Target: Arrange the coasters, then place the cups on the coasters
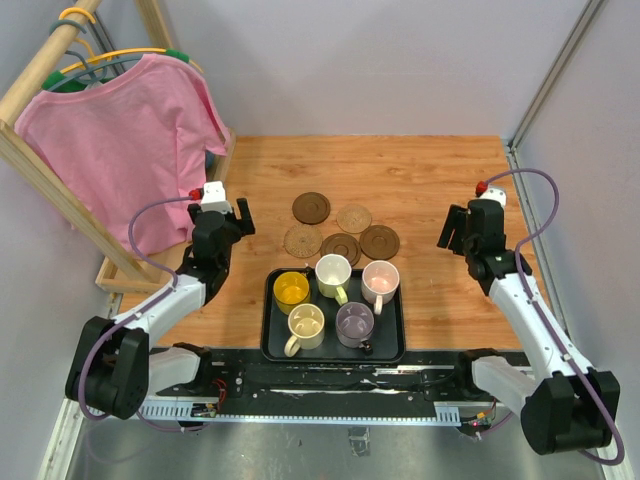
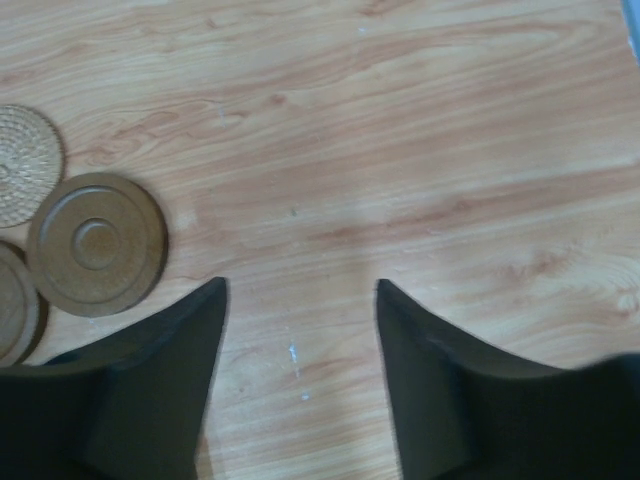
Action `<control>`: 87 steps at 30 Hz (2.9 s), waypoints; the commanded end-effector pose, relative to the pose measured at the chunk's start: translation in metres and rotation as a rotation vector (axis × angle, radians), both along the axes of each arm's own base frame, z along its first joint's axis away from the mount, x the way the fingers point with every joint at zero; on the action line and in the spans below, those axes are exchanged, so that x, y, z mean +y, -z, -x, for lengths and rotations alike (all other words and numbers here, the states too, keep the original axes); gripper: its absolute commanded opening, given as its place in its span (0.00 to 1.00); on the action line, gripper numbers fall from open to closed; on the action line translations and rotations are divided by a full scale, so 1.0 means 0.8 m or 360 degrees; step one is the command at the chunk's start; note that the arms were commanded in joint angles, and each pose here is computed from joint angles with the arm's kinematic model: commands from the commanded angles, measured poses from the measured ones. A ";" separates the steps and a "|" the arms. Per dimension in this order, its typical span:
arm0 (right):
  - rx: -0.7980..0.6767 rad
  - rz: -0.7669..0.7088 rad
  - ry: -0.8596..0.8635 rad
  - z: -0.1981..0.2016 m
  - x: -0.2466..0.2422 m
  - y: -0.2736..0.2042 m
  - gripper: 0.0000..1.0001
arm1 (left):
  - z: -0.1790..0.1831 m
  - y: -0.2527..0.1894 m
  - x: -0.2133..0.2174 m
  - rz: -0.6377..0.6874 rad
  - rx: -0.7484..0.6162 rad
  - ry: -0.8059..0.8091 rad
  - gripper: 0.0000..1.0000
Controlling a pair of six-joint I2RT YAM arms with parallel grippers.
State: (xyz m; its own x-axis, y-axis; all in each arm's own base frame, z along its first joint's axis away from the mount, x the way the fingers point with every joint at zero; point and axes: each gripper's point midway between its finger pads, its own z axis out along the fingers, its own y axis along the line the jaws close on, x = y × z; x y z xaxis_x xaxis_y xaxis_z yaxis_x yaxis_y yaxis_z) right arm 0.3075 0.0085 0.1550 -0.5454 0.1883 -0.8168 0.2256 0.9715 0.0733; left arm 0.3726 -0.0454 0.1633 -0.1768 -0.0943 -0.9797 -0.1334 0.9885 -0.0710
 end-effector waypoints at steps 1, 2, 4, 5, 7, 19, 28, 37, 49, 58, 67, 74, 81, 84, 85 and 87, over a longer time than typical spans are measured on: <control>-0.0121 -0.0003 -0.0198 -0.039 0.032 -0.039 0.47 | -0.016 -0.018 -0.041 0.0102 -0.0010 0.0203 0.65; -0.0115 -0.0006 -0.0236 -0.046 0.039 -0.039 0.23 | -0.017 -0.015 -0.051 0.0107 0.0005 0.0249 0.54; -0.0108 -0.0023 -0.0294 -0.057 0.051 -0.037 0.01 | -0.018 -0.008 -0.071 0.0096 0.0046 0.0318 0.35; -0.0104 -0.0036 -0.0320 -0.062 0.057 -0.036 0.01 | -0.018 -0.004 -0.081 0.0085 0.0068 0.0358 0.27; -0.0066 -0.0069 -0.0380 -0.072 0.071 -0.027 0.01 | -0.017 0.008 -0.102 0.0053 0.0127 0.0428 0.11; 0.0143 -0.0257 -0.0819 -0.097 0.184 0.018 0.01 | -0.027 0.062 -0.190 0.0076 0.0377 0.0704 0.01; 0.0366 -0.0511 -0.1108 -0.108 0.266 0.051 0.01 | -0.039 0.099 -0.217 0.0108 0.0576 0.0794 0.01; 0.0540 -0.0570 -0.1277 -0.089 0.318 0.082 0.01 | -0.024 0.135 -0.222 0.0137 0.0763 0.0815 0.01; 0.0783 -0.0481 -0.1310 -0.055 0.332 0.128 0.01 | -0.007 0.171 -0.220 0.0169 0.0922 0.0803 0.01; 0.0924 -0.0315 -0.1124 -0.044 0.297 0.156 0.01 | -0.007 0.196 -0.203 0.0081 0.1023 0.0688 0.01; 0.1004 -0.0133 -0.0793 -0.056 0.229 0.168 0.01 | -0.009 0.212 -0.164 0.0002 0.1109 0.0471 0.01; 0.0996 -0.0095 -0.0598 -0.077 0.173 0.173 0.01 | -0.011 0.216 -0.130 0.0104 0.1146 0.0338 0.01; 0.0952 -0.0050 -0.0413 -0.111 0.120 0.171 0.01 | -0.023 0.206 -0.097 0.0112 0.1123 0.0192 0.01; 0.0948 -0.0066 -0.0359 -0.128 0.105 0.176 0.01 | -0.031 0.202 -0.089 0.0123 0.1110 0.0162 0.00; 0.0925 -0.0067 -0.0344 -0.137 0.101 0.172 0.01 | -0.035 0.201 -0.087 0.0123 0.1105 0.0151 0.00; 0.0891 -0.0047 -0.0311 -0.151 0.092 0.167 0.01 | -0.044 0.198 -0.080 0.0129 0.1091 0.0123 0.01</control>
